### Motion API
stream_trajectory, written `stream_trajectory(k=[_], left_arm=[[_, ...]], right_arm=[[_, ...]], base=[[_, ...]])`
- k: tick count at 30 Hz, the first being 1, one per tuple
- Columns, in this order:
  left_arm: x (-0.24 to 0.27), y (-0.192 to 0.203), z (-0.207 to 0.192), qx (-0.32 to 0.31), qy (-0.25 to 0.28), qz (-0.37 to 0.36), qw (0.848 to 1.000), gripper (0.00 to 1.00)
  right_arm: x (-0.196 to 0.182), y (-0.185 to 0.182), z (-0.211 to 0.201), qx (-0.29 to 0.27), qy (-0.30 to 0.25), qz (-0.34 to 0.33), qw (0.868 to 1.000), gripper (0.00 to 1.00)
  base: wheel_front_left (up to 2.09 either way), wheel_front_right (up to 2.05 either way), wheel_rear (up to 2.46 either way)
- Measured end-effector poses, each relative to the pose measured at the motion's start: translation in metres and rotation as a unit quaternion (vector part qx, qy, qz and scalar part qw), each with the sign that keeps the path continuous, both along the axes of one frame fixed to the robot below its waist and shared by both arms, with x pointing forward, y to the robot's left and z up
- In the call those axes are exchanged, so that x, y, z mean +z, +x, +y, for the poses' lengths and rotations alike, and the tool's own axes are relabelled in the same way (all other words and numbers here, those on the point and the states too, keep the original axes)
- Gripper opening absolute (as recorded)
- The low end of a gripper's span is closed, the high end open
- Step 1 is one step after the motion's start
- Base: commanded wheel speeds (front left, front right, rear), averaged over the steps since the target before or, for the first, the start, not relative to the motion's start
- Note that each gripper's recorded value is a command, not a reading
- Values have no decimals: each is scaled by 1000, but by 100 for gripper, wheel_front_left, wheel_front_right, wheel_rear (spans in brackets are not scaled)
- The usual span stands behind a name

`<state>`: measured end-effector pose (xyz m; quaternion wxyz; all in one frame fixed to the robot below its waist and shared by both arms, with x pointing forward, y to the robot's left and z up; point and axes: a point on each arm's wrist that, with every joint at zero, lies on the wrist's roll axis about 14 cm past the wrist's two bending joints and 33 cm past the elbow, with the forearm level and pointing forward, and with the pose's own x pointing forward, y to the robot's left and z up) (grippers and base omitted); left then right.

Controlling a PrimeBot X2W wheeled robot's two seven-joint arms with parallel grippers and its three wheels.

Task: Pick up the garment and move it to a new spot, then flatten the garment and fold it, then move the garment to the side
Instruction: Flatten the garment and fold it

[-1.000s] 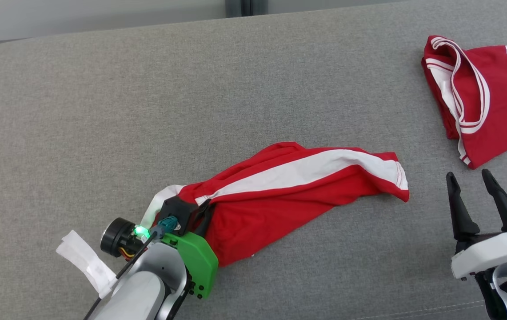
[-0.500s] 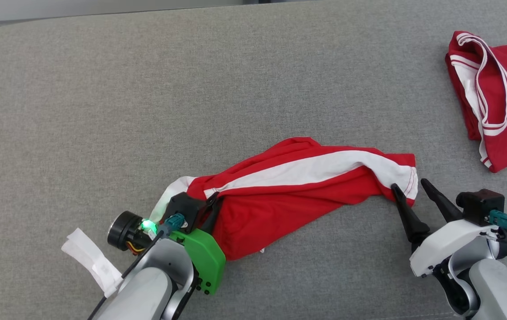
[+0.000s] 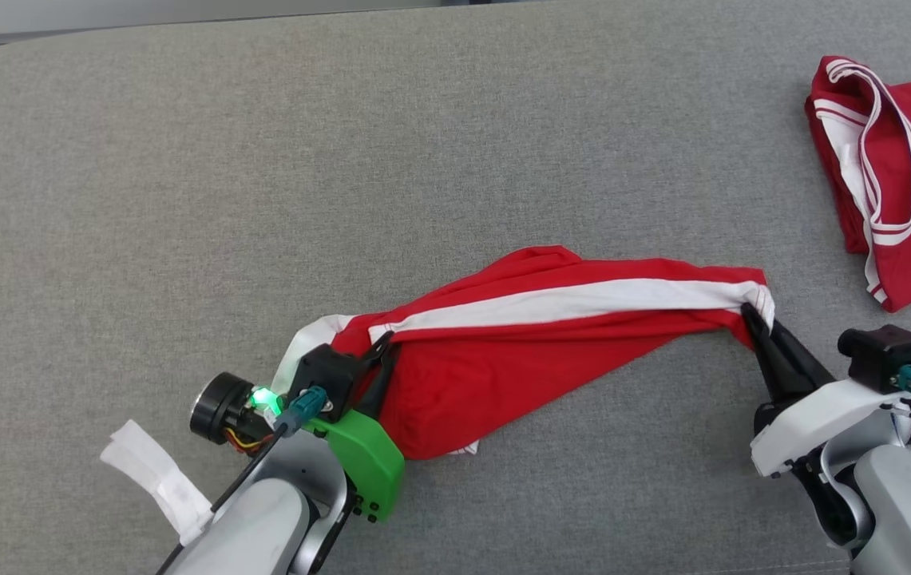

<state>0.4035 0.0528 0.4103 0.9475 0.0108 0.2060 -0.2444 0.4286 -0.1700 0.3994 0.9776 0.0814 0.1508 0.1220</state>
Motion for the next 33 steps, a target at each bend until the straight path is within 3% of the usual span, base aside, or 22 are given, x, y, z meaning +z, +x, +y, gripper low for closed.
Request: stream_trajectory(k=[5, 9, 13, 21, 25, 33], left_arm=[[40, 13, 1, 2, -7, -84, 996, 0], [100, 26, 2, 2, -20, -189, 982, 0], [172, 31, 7, -2, -21, -298, 954, 0], [304, 12, 12, -10, -19, -476, 879, 0], [331, 4, 13, -10, -21, -503, 864, 0], [334, 24, 6, -17, -48, -494, 868, 0]], right_arm=[[43, 14, -11, -6, -13, -77, 997, 0], [103, 26, -19, -6, -28, -169, 985, 0], [173, 29, -23, -3, -46, -254, 966, 0], [319, 0, -32, -12, -81, -410, 908, 0], [346, -14, -33, -15, -81, -430, 899, 0], [350, 0, -35, -16, -61, -421, 905, 0]], base=[[0, 0, 0], [0, 0, 0], [0, 0, 0], [0, 0, 0], [0, 0, 0], [0, 0, 0]])
